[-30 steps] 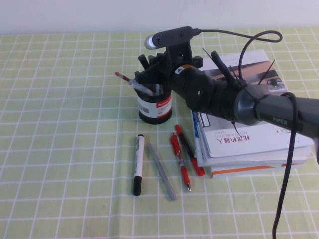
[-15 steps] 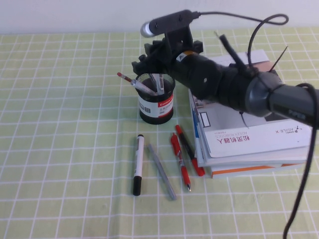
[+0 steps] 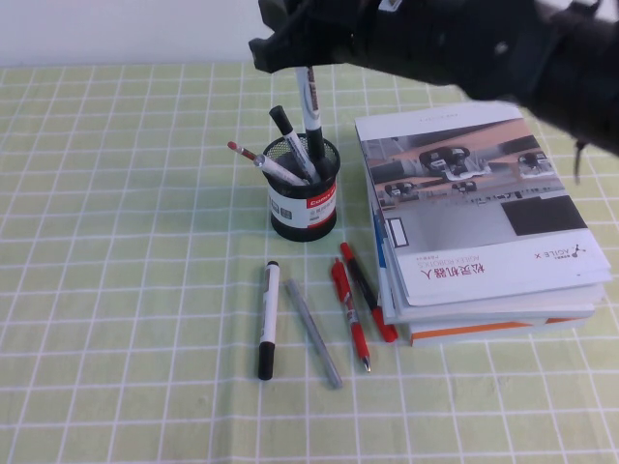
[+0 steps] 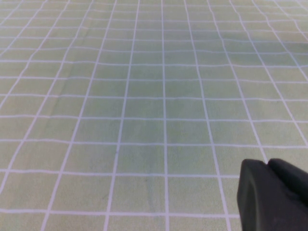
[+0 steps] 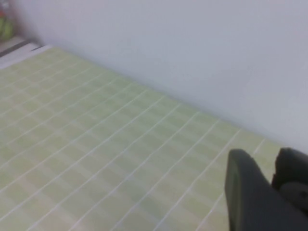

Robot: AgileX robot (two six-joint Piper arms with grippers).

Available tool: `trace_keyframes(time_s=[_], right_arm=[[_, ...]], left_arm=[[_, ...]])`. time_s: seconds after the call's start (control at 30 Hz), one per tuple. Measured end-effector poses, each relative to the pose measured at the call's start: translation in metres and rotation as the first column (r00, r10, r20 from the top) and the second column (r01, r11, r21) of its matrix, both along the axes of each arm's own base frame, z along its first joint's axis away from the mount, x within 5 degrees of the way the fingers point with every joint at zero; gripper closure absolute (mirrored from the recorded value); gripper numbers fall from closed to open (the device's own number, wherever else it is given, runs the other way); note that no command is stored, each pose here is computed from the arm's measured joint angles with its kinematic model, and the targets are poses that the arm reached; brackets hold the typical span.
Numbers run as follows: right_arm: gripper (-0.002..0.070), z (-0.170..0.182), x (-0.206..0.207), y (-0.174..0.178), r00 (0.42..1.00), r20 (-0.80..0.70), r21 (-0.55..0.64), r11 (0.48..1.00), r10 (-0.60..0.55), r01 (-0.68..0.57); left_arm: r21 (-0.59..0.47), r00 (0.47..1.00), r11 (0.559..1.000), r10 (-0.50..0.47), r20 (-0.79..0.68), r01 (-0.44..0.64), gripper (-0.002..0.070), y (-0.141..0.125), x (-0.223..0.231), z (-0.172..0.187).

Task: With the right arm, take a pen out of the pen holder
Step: 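Take a marker out of the pen holder and lay it on the table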

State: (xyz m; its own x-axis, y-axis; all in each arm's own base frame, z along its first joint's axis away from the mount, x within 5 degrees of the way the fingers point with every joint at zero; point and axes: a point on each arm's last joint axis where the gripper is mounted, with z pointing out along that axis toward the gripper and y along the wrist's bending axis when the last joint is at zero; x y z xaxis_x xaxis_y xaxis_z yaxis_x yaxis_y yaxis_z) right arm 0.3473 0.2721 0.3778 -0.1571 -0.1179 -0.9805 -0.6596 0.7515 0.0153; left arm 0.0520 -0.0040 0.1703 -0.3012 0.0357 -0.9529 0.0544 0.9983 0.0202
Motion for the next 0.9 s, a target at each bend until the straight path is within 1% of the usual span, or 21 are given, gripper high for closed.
trace_keyframes(time_s=[0.1,0.17,0.3,0.43,0.6,0.73,0.9], right_arm=[[0.0599,0.008,-0.015,-0.006,0.994,-0.098,-0.024,0.999,0.039,-0.042],[0.0599,0.006,-0.022,-0.007,0.980,-0.191,-0.042,0.997,0.050,-0.059],[0.0599,-0.008,-0.040,-0.001,0.915,-0.401,-0.089,0.991,0.054,-0.098],[0.0599,-0.025,-0.049,0.007,0.848,-0.529,-0.122,0.986,0.033,-0.114],[0.0599,-0.063,-0.040,0.018,0.776,-0.630,-0.190,0.974,-0.026,-0.121],[0.0600,-0.096,-0.031,0.025,0.729,-0.682,-0.241,0.961,-0.066,-0.137],[0.0600,-0.128,-0.023,0.032,0.698,-0.709,-0.282,0.948,-0.101,-0.149]], left_arm=[[0.000,1.000,1.000,0.000,0.000,0.000,0.0680,0.000,0.000,0.000],[0.000,1.000,1.000,0.000,0.000,0.000,0.0680,0.000,0.000,0.000],[0.000,1.000,1.000,0.000,0.000,0.000,0.0680,0.000,0.000,0.000],[0.000,1.000,1.000,0.000,0.000,0.000,0.0680,0.000,0.000,0.000],[0.000,1.000,1.000,0.000,0.000,0.000,0.0680,0.000,0.000,0.000],[0.000,1.000,1.000,0.000,0.000,0.000,0.0680,0.000,0.000,0.000],[0.000,1.000,1.000,0.000,0.000,0.000,0.0680,0.000,0.000,0.000]])
